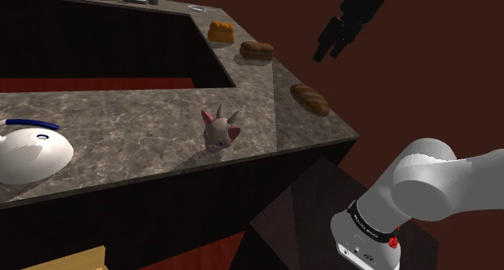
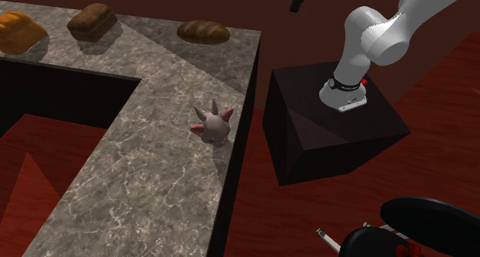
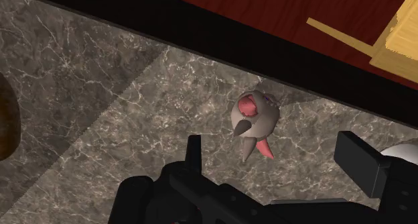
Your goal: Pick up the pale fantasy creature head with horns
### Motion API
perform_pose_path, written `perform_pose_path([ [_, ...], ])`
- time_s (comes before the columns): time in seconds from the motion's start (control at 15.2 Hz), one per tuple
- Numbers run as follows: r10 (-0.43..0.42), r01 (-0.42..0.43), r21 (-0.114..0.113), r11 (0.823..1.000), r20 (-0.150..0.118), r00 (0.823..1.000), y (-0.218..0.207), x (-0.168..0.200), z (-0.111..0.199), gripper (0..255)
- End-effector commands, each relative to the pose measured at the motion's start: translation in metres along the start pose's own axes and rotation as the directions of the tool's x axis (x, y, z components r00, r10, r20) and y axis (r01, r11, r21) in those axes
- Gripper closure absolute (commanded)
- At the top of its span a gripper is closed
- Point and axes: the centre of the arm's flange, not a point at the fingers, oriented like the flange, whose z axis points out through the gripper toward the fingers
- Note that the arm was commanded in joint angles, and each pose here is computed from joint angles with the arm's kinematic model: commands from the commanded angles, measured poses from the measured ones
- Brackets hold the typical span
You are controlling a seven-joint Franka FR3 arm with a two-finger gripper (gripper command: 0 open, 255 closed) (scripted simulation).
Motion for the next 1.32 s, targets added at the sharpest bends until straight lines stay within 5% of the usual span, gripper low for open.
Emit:
perform_pose_path([
  [0.0, 0.000, 0.000, 0.000, 1.000, 0.000, 1.000, 0.000, 0.000, 0.000, 0],
  [1.25, 0.010, -0.015, -0.037, 0.999, -0.120, 0.993, -0.050, 0.048, 0.239, 0],
])
